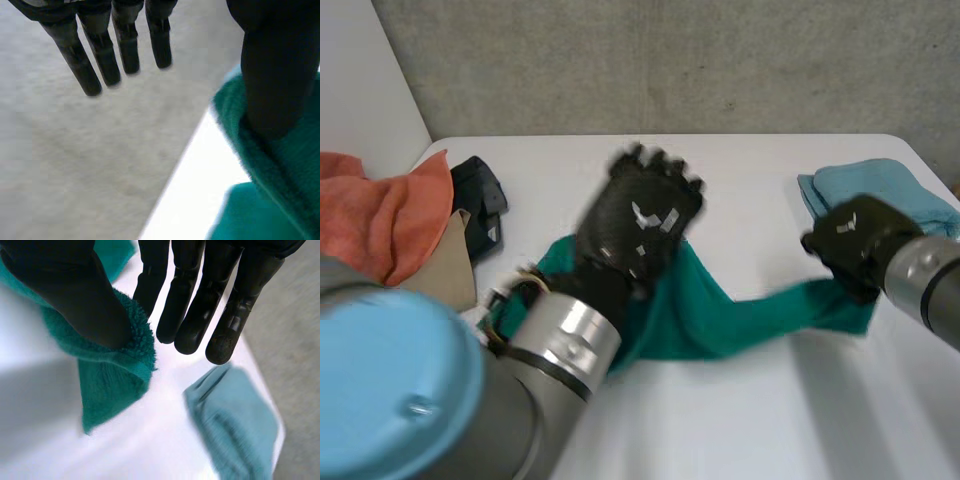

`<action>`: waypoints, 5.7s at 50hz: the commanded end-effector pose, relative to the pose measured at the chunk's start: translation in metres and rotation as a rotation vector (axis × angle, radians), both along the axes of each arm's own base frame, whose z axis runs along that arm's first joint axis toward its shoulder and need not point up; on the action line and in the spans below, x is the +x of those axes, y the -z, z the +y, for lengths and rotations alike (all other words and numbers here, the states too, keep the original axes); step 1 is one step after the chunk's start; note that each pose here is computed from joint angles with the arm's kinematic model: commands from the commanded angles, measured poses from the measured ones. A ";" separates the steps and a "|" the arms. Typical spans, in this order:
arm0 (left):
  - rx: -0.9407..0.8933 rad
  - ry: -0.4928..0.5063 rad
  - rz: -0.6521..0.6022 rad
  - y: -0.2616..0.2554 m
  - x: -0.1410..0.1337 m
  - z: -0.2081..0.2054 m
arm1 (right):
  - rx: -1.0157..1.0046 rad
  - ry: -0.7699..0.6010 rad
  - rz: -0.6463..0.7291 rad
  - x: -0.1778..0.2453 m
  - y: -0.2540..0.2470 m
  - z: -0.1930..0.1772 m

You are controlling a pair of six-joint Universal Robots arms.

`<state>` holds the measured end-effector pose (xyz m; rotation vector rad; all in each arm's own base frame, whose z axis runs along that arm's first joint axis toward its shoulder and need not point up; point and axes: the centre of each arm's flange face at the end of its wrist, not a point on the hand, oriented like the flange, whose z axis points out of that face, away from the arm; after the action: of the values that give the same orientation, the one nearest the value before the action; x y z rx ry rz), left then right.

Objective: Fold the laundry.

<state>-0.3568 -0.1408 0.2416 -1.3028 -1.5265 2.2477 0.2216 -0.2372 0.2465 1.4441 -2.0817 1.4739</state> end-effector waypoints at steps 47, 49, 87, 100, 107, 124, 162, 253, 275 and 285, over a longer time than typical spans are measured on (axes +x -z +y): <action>0.437 -0.476 0.032 0.054 0.139 -0.051 | -0.189 -0.860 0.153 0.092 0.087 0.101; 0.447 -0.468 0.028 0.056 0.139 -0.049 | -0.241 -0.805 0.115 0.097 0.082 0.090; 0.657 -0.394 -0.035 0.112 0.108 -0.066 | -0.150 -0.018 -0.445 0.078 0.018 -0.019; 0.669 -0.401 -0.049 0.129 0.097 -0.088 | -0.143 0.030 -0.450 0.067 0.021 -0.032; 0.602 -0.473 -0.037 0.121 0.097 -0.107 | -0.143 0.050 -0.436 0.060 0.023 -0.037; 0.099 -0.445 0.173 -0.069 0.119 -0.060 | -0.343 -0.067 -0.043 0.020 -0.070 0.009; -0.539 -0.588 0.319 -0.160 0.036 -0.230 | -0.996 0.077 -0.472 0.081 -0.180 -0.143; -0.124 -0.308 0.158 -0.120 0.048 -0.005 | 0.243 0.366 -0.991 0.116 0.125 -0.028; -0.123 -0.305 0.158 -0.121 0.048 -0.005 | 0.217 0.457 -0.973 0.046 0.098 -0.027; -0.126 -0.269 0.174 -0.126 0.043 0.007 | 0.204 0.412 -1.004 0.069 0.102 -0.043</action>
<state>-0.3108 -0.1415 0.3644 -0.9426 -1.6321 2.5908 0.2708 -0.2732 0.1539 0.1475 -2.8581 2.0336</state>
